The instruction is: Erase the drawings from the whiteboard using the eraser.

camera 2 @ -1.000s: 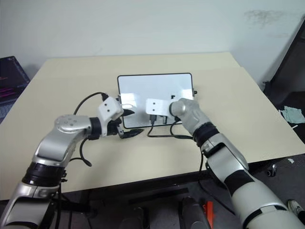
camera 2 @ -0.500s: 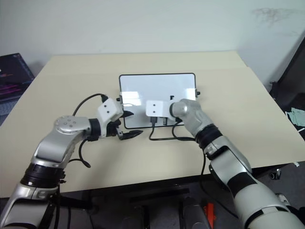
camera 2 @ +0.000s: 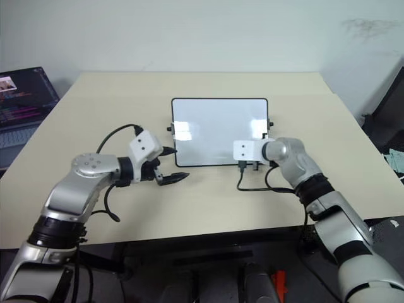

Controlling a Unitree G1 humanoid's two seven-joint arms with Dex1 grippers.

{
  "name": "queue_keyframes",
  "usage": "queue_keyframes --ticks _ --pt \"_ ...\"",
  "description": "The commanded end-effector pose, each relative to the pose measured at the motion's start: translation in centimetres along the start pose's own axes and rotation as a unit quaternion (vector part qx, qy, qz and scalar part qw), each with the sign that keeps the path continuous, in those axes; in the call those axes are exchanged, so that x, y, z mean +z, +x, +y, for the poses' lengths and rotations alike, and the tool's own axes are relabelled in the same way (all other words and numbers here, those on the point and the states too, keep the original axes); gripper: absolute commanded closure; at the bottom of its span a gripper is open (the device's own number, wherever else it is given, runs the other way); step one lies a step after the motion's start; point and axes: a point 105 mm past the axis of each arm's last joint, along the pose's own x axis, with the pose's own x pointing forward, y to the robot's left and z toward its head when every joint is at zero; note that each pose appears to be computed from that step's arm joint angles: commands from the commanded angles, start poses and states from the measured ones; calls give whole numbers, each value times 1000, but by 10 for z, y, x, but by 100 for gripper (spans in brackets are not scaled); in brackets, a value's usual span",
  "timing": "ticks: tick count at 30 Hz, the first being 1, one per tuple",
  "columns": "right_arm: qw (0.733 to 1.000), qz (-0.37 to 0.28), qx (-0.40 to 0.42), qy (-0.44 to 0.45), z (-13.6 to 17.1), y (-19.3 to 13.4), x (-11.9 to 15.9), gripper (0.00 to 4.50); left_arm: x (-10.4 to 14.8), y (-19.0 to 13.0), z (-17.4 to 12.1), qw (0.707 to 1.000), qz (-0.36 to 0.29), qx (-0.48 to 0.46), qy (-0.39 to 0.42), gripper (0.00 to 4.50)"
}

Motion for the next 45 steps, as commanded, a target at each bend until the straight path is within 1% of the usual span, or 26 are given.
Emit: queue_keyframes --ticks 1,3,6,8,11,13,15,17,18,21,25,27,29,31,33,36,44,45 --pt "998 56 5 30 6 -8 -38 351 12 -4 6 1000 -9 7 23 0" --pt "998 48 2 43 4 -11 -38 351 12 -4 6 1000 -9 6 23 0" --pt "992 -48 -10 119 -11 -24 -10 351 12 -4 7 1000 -11 6 22 0" --pt "983 -88 -25 158 -25 -37 0 351 14 -4 8 1000 -15 8 20 0" --pt "972 -104 -56 204 -43 -57 -2 351 16 -5 10 1000 -22 12 17 0" --pt "964 -105 -77 231 -53 -68 -9 351 17 -6 11 999 -25 14 16 0" --pt "956 -102 -95 259 -58 -76 -17 351 17 -6 12 999 -29 16 15 0" --pt "935 -82 -132 319 -64 -89 -46 351 18 -6 14 999 -32 20 13 0" --pt "920 -73 -150 356 -65 -95 -61 351 18 -6 15 999 -34 23 13 0" --pt "855 -44 -200 476 -57 -113 -106 351 17 -5 20 998 -40 43 10 0" --pt "784 -4 -254 566 -35 -132 -154 351 13 -7 20 998 -43 50 5 0" --pt "768 13 -267 582 -27 -137 -166 351 13 -7 18 998 -47 47 2 0" --pt "749 40 -271 603 -11 -140 -181 351 13 -7 16 998 -47 44 0 0" --pt "734 47 -263 625 3 -137 -187 351 13 -5 14 998 -49 41 -2 0" --pt "724 47 -254 640 12 -131 -189 351 14 -3 12 998 -51 36 -4 0" --pt "712 33 -250 655 14 -125 -188 351 16 -1 10 998 -53 32 -5 0" --pt "712 56 -251 654 18 -125 -197 351 15 0 4 998 -54 22 -9 0" --pt "710 58 -251 655 19 -126 -198 316 16 0 3 998 -55 22 -10 0"
